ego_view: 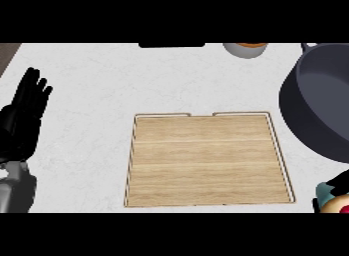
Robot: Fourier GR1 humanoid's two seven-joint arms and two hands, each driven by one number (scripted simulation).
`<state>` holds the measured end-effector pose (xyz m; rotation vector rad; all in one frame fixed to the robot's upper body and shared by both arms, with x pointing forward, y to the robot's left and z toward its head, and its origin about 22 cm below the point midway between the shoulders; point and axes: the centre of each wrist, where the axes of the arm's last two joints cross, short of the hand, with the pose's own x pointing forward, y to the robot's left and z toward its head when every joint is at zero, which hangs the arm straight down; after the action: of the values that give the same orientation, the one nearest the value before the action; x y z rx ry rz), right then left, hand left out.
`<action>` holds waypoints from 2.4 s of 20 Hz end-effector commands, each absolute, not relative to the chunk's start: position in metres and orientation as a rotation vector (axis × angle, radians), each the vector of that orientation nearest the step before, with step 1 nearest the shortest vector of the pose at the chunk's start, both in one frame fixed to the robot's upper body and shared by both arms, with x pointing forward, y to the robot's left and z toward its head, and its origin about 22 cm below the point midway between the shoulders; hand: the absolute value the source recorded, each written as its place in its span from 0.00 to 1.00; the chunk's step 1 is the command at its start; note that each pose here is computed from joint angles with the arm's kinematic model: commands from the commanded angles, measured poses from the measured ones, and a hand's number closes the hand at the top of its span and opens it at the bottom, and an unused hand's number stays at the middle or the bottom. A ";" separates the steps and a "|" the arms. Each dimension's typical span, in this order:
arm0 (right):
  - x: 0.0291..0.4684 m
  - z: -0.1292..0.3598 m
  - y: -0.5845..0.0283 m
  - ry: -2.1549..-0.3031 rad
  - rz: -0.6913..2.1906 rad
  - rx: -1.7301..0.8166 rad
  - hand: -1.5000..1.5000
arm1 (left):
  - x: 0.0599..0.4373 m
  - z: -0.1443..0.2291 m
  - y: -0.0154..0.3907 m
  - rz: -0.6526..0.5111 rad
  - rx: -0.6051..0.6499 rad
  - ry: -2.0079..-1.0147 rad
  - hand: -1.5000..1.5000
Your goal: Pick the cupcake from the tray and place it in the pot
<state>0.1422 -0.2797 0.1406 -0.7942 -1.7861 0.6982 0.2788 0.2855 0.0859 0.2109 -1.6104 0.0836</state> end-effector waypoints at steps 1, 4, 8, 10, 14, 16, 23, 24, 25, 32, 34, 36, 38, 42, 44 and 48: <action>0.150 0.154 -0.314 -1.799 0.545 -0.812 1.00 | 0.294 0.077 0.296 0.086 0.229 -1.620 0.50; 0.149 0.160 -0.340 -1.780 0.519 -0.805 1.00 | 0.276 0.073 0.277 0.059 0.220 -1.612 0.50; 0.203 0.176 -0.369 -1.767 0.461 -0.801 1.00 | 0.267 0.084 0.286 0.053 0.196 -1.614 0.50; 0.212 0.167 -0.392 -1.766 0.422 -0.769 1.00 | 0.290 0.082 0.273 0.071 0.197 -1.620 0.50; 0.228 0.136 -0.420 -1.701 0.438 -0.801 1.00 | 0.276 0.095 0.277 0.061 0.178 -1.612 0.50; 0.252 0.141 -0.416 -1.776 0.319 -0.664 1.00 | 0.288 0.075 0.281 0.055 0.196 -1.623 0.50; 0.271 0.109 -0.430 -1.605 0.604 -1.270 1.00 | 0.282 0.084 0.264 0.047 0.157 -1.623 0.50; 0.272 0.100 -0.439 -1.581 0.642 -1.271 1.00 | 0.294 0.082 0.264 0.066 0.175 -1.620 0.50; 0.288 0.107 -0.448 -1.557 0.605 -1.282 1.00 | 0.281 0.086 0.270 0.039 0.168 -1.637 0.50; 0.325 0.055 -0.458 -1.501 0.605 -1.160 1.00 | 0.284 0.083 0.272 0.053 0.152 -1.616 0.50; 0.322 0.034 -0.452 -1.471 0.556 -1.070 1.00 | 0.288 0.087 0.276 0.048 0.163 -1.627 0.50; 0.334 0.032 -0.448 -1.415 0.520 -0.997 0.00 | 0.288 0.082 0.276 0.047 0.170 -1.642 0.50; 0.343 0.047 -0.454 -1.462 0.541 -0.894 0.00 | 0.303 0.093 0.262 0.043 0.163 -1.630 0.50; 0.344 0.040 -0.456 -1.523 0.472 -0.722 0.00 | 0.296 0.098 0.267 0.025 0.155 -1.634 0.50; 0.337 0.041 -0.467 -1.622 0.395 -0.635 0.00 | 0.288 0.080 0.278 0.045 0.175 -1.627 0.50; 0.342 0.051 -0.471 -1.733 0.182 -0.516 0.00 | 0.279 0.076 0.266 0.025 0.155 -1.613 0.50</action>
<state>0.3428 -0.4615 0.0450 -0.6398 -1.6423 0.3452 0.2899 0.2691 0.0844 0.1634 -1.6251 0.0394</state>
